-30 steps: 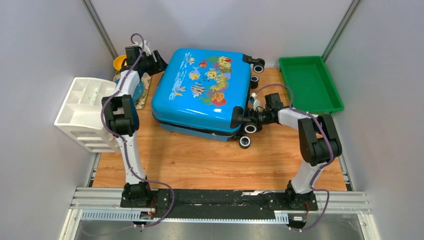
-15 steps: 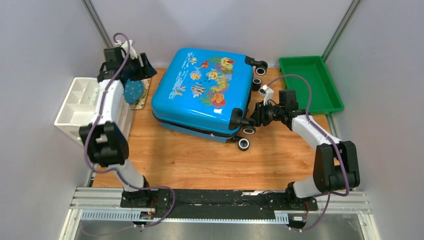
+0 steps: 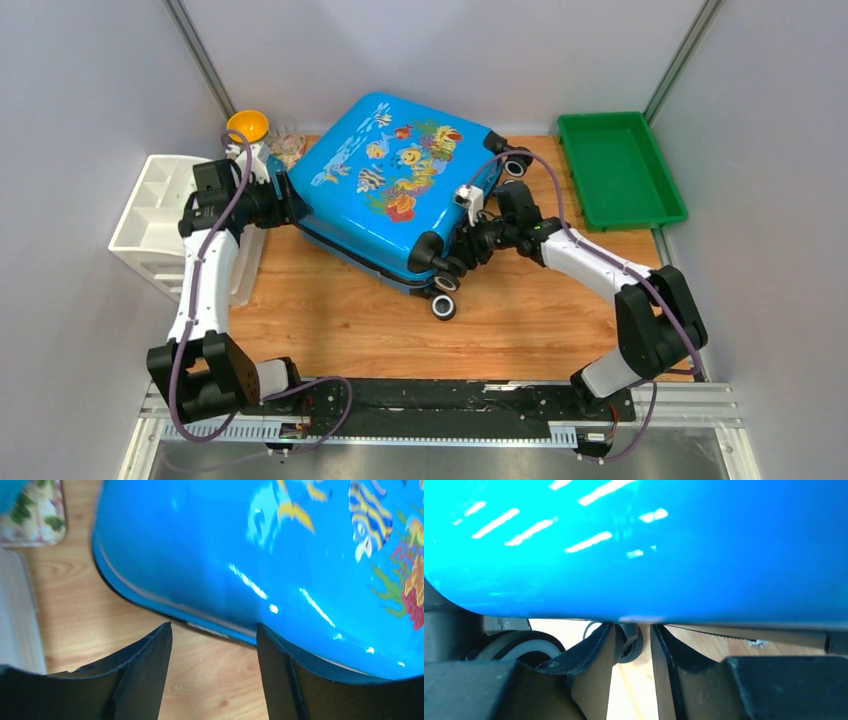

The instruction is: Open, take out, and arrange the luggage

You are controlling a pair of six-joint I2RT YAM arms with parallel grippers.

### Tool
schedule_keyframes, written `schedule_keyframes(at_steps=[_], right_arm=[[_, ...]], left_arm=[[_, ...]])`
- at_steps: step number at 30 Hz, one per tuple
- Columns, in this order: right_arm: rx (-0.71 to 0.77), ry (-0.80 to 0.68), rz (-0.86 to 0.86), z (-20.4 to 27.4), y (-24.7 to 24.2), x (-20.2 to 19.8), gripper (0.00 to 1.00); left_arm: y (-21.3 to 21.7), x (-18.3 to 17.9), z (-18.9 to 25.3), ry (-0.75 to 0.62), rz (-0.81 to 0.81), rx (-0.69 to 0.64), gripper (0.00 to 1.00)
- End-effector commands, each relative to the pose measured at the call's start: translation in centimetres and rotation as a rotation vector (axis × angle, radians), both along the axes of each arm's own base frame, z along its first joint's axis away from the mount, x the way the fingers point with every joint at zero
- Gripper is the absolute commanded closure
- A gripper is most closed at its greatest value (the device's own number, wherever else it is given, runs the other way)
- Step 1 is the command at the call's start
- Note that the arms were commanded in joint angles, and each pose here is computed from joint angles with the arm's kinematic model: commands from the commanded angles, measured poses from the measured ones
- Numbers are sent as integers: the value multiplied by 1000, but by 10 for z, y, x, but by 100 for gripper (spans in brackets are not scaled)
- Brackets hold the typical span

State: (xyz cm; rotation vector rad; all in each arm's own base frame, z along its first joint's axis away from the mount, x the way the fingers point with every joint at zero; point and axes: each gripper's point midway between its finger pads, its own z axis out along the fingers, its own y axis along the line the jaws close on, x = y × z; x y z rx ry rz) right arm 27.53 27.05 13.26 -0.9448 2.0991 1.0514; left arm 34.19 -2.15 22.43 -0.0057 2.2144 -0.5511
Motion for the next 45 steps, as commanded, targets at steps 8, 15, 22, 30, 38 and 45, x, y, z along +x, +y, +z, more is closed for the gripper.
schedule_keyframes(at_steps=[8, 15, 22, 30, 38, 45], right_arm=[[89, -416, -275, 123, -39, 86, 54], [-62, -474, -461, 105, -88, 81, 29], [41, -359, -398, 64, -60, 75, 37], [132, -511, -368, 35, -12, 90, 39], [171, -537, -284, 26, 23, 88, 41], [148, -539, -320, 16, 30, 99, 52]], left_arm=[[8, 95, -43, 67, 22, -136, 32], [-1, 170, -44, 39, -28, -146, 34], [-10, 154, -31, 29, -70, -144, 32], [-5, 81, -22, -31, -107, -95, 28], [-10, 49, -10, -60, -128, -64, 27], [-14, 44, -9, -50, -114, -98, 27]])
